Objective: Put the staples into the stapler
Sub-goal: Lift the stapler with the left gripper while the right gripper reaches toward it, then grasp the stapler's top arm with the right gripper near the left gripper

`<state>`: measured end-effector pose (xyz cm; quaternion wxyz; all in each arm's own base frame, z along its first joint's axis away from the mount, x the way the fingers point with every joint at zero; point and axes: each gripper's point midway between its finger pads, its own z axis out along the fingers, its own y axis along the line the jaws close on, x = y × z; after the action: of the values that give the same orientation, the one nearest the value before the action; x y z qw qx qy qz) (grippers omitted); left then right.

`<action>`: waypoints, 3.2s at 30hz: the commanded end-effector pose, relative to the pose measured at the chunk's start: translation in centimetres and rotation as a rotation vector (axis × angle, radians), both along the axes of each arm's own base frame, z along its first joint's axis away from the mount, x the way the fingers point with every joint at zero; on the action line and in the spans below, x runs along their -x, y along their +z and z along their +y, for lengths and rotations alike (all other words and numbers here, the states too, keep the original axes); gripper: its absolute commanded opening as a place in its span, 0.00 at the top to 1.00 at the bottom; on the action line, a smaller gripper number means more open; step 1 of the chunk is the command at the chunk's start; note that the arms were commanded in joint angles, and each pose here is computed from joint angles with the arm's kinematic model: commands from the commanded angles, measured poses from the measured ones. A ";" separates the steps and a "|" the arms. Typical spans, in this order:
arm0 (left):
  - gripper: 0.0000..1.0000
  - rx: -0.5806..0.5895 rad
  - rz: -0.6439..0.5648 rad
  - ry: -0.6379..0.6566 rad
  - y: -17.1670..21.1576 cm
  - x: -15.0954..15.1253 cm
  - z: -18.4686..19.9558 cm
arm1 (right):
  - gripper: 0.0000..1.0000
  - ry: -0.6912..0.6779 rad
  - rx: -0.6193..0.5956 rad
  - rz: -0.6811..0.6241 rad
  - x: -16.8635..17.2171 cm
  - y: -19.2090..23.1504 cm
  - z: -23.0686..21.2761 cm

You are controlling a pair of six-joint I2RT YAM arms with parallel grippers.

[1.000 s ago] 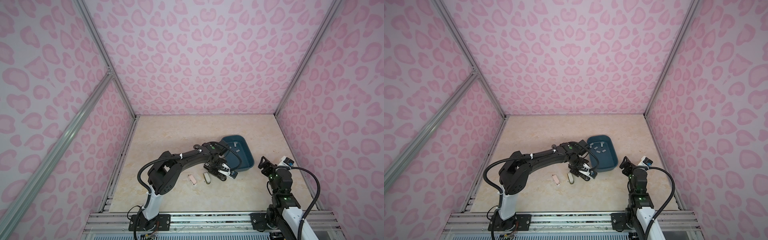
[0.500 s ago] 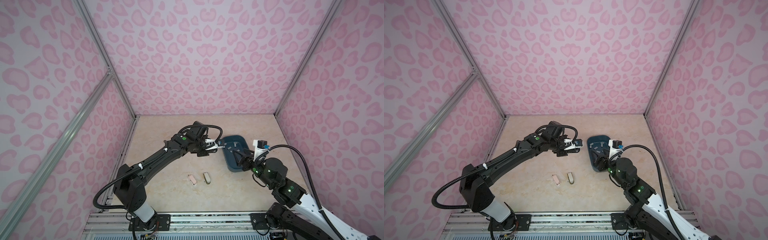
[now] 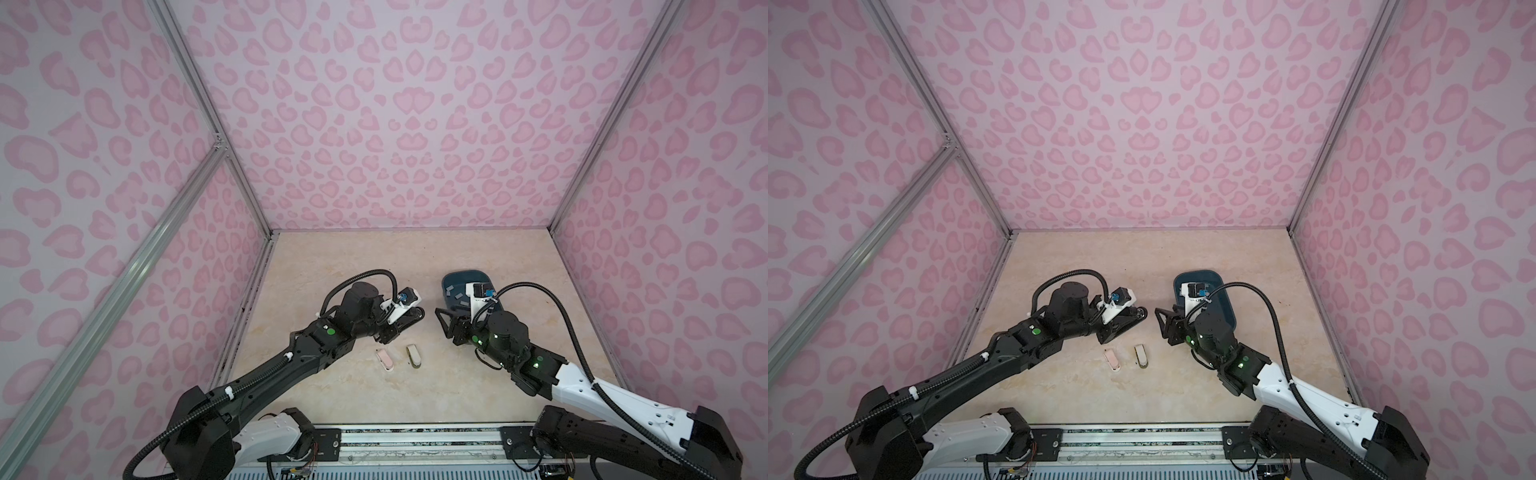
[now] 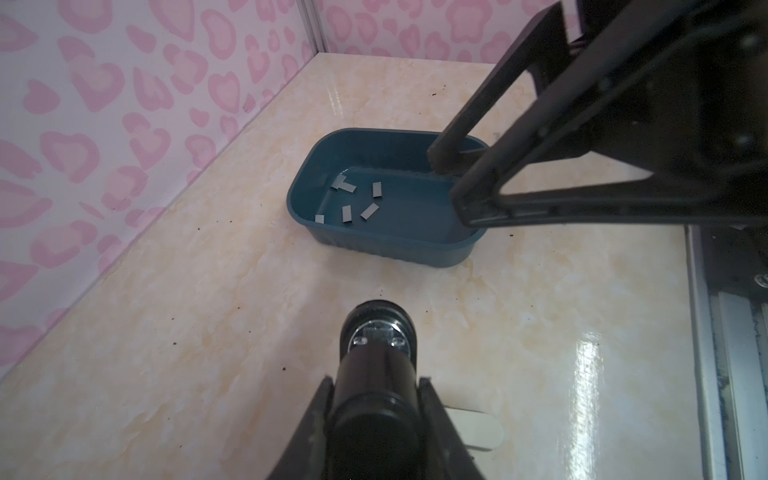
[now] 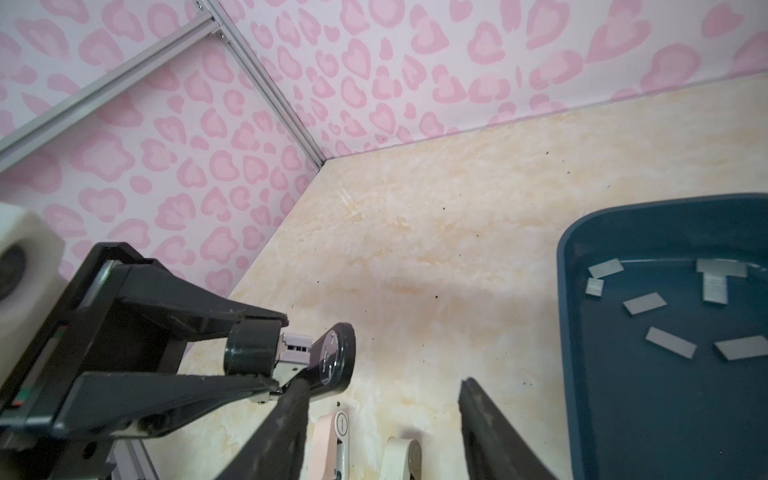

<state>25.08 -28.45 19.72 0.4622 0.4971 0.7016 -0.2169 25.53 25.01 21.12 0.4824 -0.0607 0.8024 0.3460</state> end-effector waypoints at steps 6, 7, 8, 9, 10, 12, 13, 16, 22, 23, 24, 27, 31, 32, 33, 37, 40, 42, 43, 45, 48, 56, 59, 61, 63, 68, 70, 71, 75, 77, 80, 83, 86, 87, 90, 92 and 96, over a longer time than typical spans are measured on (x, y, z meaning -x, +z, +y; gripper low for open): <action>0.97 0.136 -0.052 -0.075 2.4 0.3 -2.2 | 0.46 0.007 -0.050 0.023 -0.2 -0.6 1.7; 0.96 0.134 -0.050 -0.083 2.5 0.5 -2.2 | 0.46 -0.011 -0.039 0.029 -0.4 -1.0 1.4; 0.97 0.134 -0.056 -0.091 2.6 0.8 -2.3 | 0.46 -0.024 -0.036 0.034 -0.5 -1.3 1.2; 0.96 0.135 -0.060 -0.095 2.7 1.0 -2.4 | 0.47 -0.028 -0.037 0.038 -0.5 -1.6 1.2; 0.97 0.141 -0.064 -0.099 3.0 1.2 -2.4 | 0.48 -0.030 -0.033 0.047 -0.5 -2.1 1.2; 0.96 0.157 -0.067 -0.117 3.4 1.7 -2.6 | 0.52 -0.021 -0.028 0.061 -0.4 -2.7 1.4; 0.96 0.163 -0.068 -0.124 3.6 1.9 -2.6 | 0.54 -0.015 -0.036 0.065 -0.3 -2.9 1.5; 0.96 0.177 -0.077 -0.137 4.2 2.4 -2.6 | 0.61 -0.026 -0.034 0.082 -0.2 -4.0 1.5; 0.96 0.244 -0.100 -0.149 6.1 3.3 -2.0 | 0.75 -0.082 -0.012 0.109 -0.1 -6.5 0.1; 0.96 0.256 -0.099 -0.156 6.3 3.6 -1.9 | 0.76 -0.086 -0.004 0.113 0.0 -6.9 0.0; 0.97 0.268 -0.095 -0.164 6.5 4.0 -1.8 | 0.76 -0.090 0.003 0.118 0.0 -7.2 -0.2; 0.96 0.309 -0.124 -0.185 7.6 4.4 -1.6 | 0.77 -0.090 0.008 0.117 0.3 -7.8 -0.5; 0.96 0.288 -0.133 -0.177 6.9 4.1 -1.3 | 0.67 -0.075 0.021 0.068 0.5 -6.3 -0.8; 0.96 0.289 -0.130 -0.170 6.7 3.8 -1.1 | 0.62 -0.082 0.032 0.052 0.4 -5.7 -1.1; 0.96 0.292 -0.127 -0.164 6.6 3.6 -0.9 | 0.57 -0.094 0.042 0.034 0.4 -5.0 -1.5; 0.96 0.270 -0.142 -0.140 5.9 2.9 -0.4 | 0.43 -0.198 0.115 -0.042 0.3 -3.1 -4.8; 0.96 0.250 -0.136 -0.129 5.6 2.7 -0.3 | 0.41 -0.236 0.167 -0.144 0.5 -1.7 -6.8; 0.96 0.234 -0.139 -0.125 5.6 2.4 -0.4 | 0.38 -0.149 0.173 -0.243 1.5 -0.4 -6.3; 0.96 0.209 -0.115 -0.118 4.8 2.4 -0.3 | 0.37 -0.124 0.152 -0.275 2.0 0.3 -6.2; 0.96 0.199 -0.117 -0.118 4.7 2.3 -0.2 | 0.34 -0.096 0.099 -0.313 2.9 2.0 -6.4; 0.96 0.221 -0.127 -0.130 5.7 2.5 -0.4 | 0.28 0.051 0.083 -0.403 4.9 4.6 -5.1; 0.96 0.261 -0.098 -0.034 13.2 -0.2 -1.2 | 0.15 0.064 0.231 -0.504 2.9 10.5 -5.4; 0.96 0.120 -0.167 -0.088 15.1 0.3 -0.6 | 0.16 0.099 0.258 -0.471 -0.1 9.4 -5.5; 0.96 -0.012 -0.238 -0.188 14.4 1.5 0.2 | 0.21 0.122 0.275 -0.467 -1.4 8.6 -5.7; 0.96 -0.064 -0.287 -0.218 13.2 1.8 1.1 | 0.25 0.117 0.247 -0.463 -1.8 8.6 -5.7; 0.96 -0.099 -0.283 -0.364 8.5 3.3 1.3 | 0.20 0.297 0.222 -0.608 2.1 8.7 -2.1; 0.96 -0.083 -0.248 -0.421 7.8 4.0 0.8 | 0.18 0.366 0.314 -0.650 3.8 7.9 -0.2; 0.96 -0.088 -0.229 -0.444 7.5 4.2 0.6 | 0.18 0.396 0.353 -0.661 4.5 7.5 0.5; 0.96 -0.103 -0.190 -0.470 6.6 4.5 0.4 | 0.17 0.460 0.408 -0.673 5.6 6.0 2.0; 0.96 -0.093 -0.194 -0.491 6.7 5.0 0.3 | 0.18 0.455 0.426 -0.661 5.2 5.6 2.1; 0.96 -0.077 -0.206 -0.543 6.8 6.3 0.1 | 0.20 0.462 0.445 -0.650 4.9 5.1 2.3; 0.96 -0.080 -0.207 -0.593 6.6 7.6 -0.2 | 0.21 0.501 0.446 -0.633 5.2 4.6 3.0; 0.96 -0.093 -0.204 -0.592 6.3 7.7 -0.4 | 0.21 0.549 0.452 -0.627 5.8 4.1 3.8; 0.96 -0.094 -0.204 -0.588 6.4 7.6 -0.5 | 0.21 0.553 0.458 -0.625 5.8 3.9 3.9; 0.96 -0.076 -0.203 -0.596 6.9 7.8 -0.6 | 0.23 0.558 0.466 -0.619 5.8 3.4 4.2; 0.96 -0.058 -0.208 -0.606 7.4 8.1 -0.6 | 0.24 0.564 0.474 -0.609 5.6 2.9 4.4; 0.96 -0.069 -0.220 -0.576 7.3 7.6 -0.5 | 0.28 0.593 0.477 -0.589 5.7 2.5 5.0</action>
<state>17.24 -28.58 25.75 0.4132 0.7147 0.5010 -0.2598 20.00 29.72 23.59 0.5457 -0.4840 0.6404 0.2404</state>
